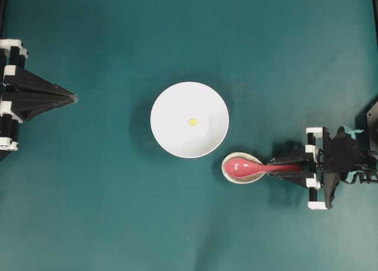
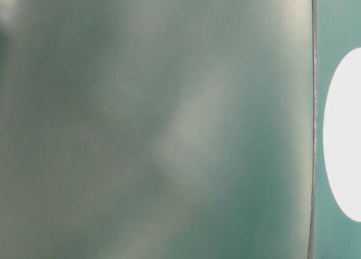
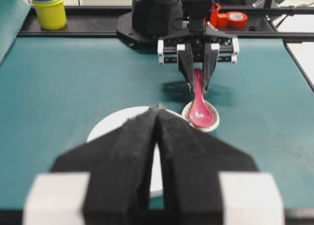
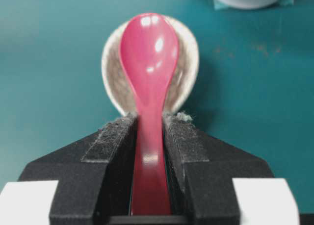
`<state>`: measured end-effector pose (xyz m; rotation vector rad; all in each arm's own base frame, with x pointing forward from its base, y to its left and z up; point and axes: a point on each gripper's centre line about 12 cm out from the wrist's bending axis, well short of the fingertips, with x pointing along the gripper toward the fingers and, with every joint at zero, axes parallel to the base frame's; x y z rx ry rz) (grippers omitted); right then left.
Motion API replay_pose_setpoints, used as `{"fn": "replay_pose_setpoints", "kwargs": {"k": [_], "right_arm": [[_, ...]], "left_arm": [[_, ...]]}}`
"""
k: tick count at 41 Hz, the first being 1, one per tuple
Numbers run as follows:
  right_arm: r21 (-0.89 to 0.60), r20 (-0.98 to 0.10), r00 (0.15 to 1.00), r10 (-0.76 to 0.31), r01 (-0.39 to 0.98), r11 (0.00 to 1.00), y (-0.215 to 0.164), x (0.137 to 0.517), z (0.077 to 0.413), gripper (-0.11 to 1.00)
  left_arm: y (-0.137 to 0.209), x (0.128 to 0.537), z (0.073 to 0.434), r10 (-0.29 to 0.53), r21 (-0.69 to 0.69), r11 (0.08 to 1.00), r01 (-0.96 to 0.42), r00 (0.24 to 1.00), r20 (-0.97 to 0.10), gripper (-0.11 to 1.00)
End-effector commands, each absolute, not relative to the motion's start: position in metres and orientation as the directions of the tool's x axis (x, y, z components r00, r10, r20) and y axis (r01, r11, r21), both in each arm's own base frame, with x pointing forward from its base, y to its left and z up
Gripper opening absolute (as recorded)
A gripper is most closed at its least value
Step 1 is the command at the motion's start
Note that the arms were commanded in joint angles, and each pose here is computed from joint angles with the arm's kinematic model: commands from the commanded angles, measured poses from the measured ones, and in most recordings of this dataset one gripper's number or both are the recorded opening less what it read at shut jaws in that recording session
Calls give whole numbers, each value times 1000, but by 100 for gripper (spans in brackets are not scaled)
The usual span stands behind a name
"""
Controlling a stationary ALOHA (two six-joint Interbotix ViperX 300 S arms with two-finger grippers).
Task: Scoop the yellow hexagonal prism block from the bowl with a spoon using the right arm.
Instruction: 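Close the right gripper on the red spoon handle, then lift the red spoon and carry it over the white bowl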
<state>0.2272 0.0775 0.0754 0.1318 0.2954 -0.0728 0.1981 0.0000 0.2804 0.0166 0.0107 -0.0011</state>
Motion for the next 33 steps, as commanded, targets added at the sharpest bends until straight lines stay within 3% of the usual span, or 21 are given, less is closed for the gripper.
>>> {"fn": "replay_pose_setpoints", "kwargs": {"k": [1,20,33], "right_arm": [[148,-252,966,-56,96,984,77,230,87,22],[154,-178,982,-60,89,984,70,238,131,22],[176,-268,959,-91,142,974,46,255,160,22]], "left_arm": [[0,201,288,0,18,1000,0,1000,6,-1],[0,201,289,0,18,1000,0,1000,11,-1],[0,202,289,0,20,1000,0,1000,14,-1]]}}
